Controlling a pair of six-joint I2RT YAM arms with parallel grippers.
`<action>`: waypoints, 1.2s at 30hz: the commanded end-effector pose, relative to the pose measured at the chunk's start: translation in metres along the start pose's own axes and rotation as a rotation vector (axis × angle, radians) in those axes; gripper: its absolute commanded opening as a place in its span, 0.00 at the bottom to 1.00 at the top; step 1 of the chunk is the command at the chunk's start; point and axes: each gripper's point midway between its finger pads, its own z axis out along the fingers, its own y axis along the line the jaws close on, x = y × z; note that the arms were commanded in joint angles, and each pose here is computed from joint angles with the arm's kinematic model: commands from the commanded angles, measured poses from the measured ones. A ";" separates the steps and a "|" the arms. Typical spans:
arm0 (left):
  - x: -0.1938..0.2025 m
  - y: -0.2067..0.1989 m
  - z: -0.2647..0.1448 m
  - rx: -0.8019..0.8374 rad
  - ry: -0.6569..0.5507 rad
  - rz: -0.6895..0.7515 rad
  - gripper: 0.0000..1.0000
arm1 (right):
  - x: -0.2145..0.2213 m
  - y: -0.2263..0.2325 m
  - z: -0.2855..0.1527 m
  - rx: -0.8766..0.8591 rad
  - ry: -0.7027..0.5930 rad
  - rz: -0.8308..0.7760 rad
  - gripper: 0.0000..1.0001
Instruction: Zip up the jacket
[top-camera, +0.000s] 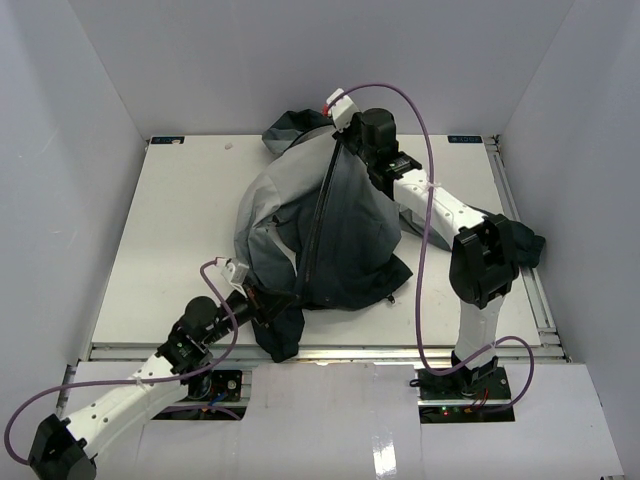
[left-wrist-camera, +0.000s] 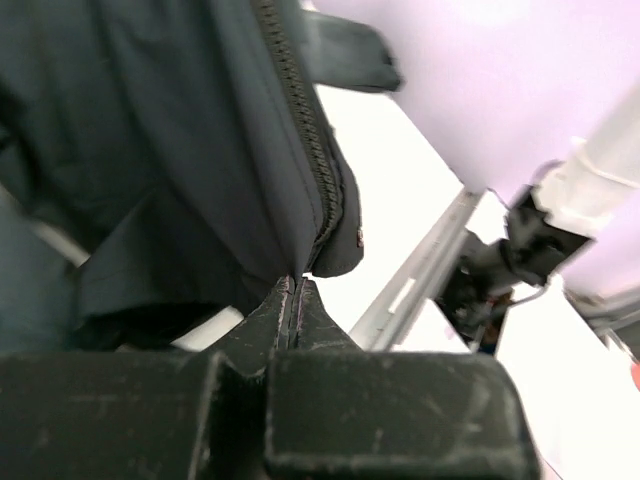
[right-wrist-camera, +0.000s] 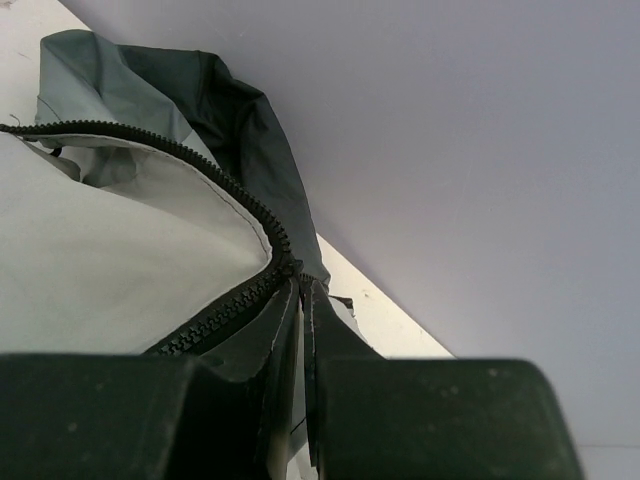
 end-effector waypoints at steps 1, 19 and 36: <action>0.033 -0.045 -0.010 0.304 0.146 0.030 0.03 | -0.079 -0.085 -0.024 0.255 -0.263 -0.035 0.08; -0.073 -0.023 0.039 -0.075 0.004 0.128 0.76 | -0.105 0.010 -0.102 -0.072 -0.469 -0.085 0.08; -0.098 0.034 0.101 -0.358 0.068 0.282 0.59 | -0.123 0.122 -0.167 -0.249 -0.540 -0.072 0.08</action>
